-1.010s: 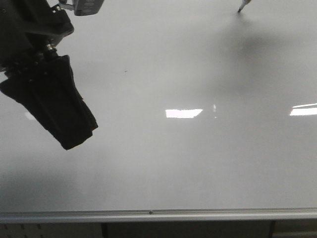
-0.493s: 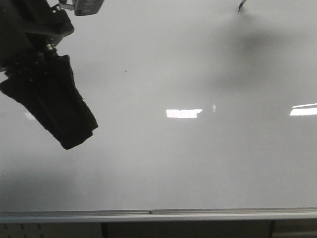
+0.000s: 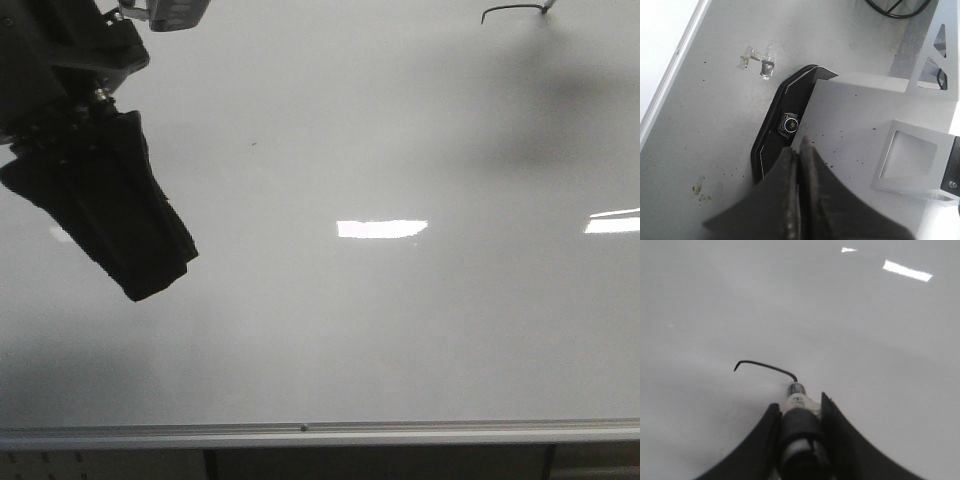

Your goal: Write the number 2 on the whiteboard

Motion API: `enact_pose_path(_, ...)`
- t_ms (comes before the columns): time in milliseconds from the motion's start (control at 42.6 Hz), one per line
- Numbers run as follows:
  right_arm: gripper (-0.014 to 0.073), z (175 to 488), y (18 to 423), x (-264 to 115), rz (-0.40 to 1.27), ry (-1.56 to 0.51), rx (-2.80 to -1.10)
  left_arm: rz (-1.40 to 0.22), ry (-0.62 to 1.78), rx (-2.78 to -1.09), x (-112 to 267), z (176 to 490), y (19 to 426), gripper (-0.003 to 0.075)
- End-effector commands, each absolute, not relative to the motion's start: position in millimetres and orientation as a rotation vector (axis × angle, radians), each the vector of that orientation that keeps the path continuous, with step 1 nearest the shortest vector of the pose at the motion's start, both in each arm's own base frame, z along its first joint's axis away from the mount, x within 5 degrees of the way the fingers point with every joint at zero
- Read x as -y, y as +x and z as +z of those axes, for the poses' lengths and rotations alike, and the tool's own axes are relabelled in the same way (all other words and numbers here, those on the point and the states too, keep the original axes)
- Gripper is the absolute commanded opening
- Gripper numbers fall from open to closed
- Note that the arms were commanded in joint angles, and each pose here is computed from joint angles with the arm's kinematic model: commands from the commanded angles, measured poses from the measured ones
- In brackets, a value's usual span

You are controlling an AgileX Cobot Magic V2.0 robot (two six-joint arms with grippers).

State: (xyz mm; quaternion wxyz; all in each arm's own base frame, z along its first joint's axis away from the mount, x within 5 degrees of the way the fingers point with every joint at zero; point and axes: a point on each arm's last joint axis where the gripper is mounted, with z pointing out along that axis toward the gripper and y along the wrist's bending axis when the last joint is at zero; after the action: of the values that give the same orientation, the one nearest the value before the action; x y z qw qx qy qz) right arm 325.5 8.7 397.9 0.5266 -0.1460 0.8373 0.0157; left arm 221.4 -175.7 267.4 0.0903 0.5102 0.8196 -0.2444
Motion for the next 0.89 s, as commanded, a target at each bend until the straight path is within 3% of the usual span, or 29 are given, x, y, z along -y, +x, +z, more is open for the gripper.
enact_pose_path(0,-0.0108,417.5,319.2,-5.7,0.016,-0.327,-1.928,-0.769,1.475,-2.361,180.0,288.0,218.2,-0.002)
enact_pose_path(869,-0.0108,390.8,336.1,-48.5,0.169,-0.433,-2.005,-0.768,1.474,-2.36,180.1,288.0,218.4,-0.002)
